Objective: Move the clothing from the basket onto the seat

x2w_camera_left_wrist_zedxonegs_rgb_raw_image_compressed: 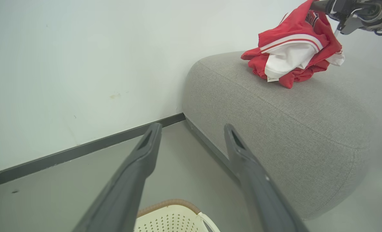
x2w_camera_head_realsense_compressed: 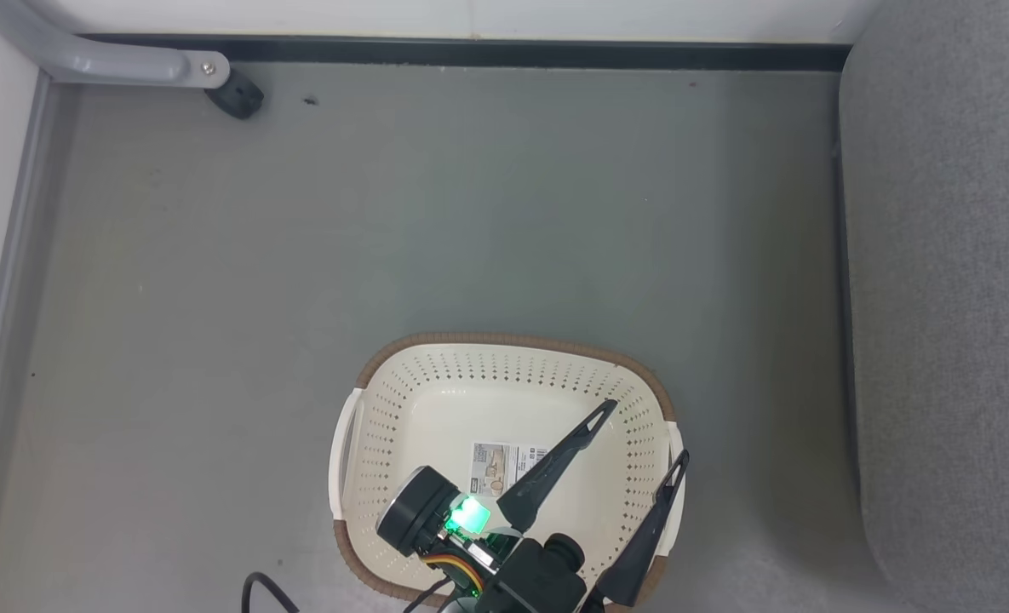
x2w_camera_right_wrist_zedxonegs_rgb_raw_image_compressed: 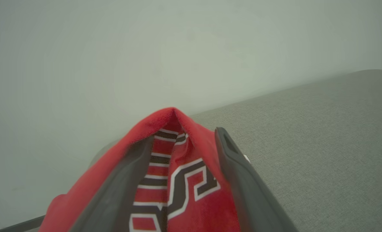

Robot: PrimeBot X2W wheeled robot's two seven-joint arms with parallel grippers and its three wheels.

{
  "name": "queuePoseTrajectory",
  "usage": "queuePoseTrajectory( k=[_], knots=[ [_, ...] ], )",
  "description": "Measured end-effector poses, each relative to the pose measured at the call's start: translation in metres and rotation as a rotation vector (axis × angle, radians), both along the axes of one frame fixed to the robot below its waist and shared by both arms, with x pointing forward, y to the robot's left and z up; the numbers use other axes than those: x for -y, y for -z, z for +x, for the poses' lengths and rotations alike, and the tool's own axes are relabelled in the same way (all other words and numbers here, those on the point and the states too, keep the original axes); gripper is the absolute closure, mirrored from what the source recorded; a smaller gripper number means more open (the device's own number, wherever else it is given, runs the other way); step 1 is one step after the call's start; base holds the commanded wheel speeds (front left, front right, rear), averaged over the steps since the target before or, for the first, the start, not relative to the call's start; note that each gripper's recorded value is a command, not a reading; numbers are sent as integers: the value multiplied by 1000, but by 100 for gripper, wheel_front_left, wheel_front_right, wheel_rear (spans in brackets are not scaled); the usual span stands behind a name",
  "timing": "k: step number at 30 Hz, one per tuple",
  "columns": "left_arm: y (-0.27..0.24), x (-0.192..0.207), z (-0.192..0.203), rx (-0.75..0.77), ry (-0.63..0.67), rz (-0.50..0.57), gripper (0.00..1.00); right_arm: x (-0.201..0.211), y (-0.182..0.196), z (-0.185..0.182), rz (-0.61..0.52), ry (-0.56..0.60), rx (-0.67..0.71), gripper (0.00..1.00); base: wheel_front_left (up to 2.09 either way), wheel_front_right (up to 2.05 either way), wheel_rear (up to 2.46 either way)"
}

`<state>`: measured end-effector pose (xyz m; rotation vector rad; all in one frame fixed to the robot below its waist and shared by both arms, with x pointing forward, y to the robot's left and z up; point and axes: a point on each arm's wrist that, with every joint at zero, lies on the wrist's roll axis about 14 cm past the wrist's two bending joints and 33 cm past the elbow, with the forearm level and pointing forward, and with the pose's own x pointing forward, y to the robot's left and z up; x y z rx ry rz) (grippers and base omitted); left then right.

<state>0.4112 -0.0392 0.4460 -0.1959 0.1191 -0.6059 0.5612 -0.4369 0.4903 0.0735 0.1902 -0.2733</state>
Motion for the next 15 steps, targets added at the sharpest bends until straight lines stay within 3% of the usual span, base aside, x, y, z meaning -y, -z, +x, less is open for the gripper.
queuePoseTrajectory(
  k=[15],
  knots=[
    [-11, -2, -3, 22, -8, 2, 0, -10, -6, -20, 23, -31, -78, 0, 0, 0, 0]
  ],
)
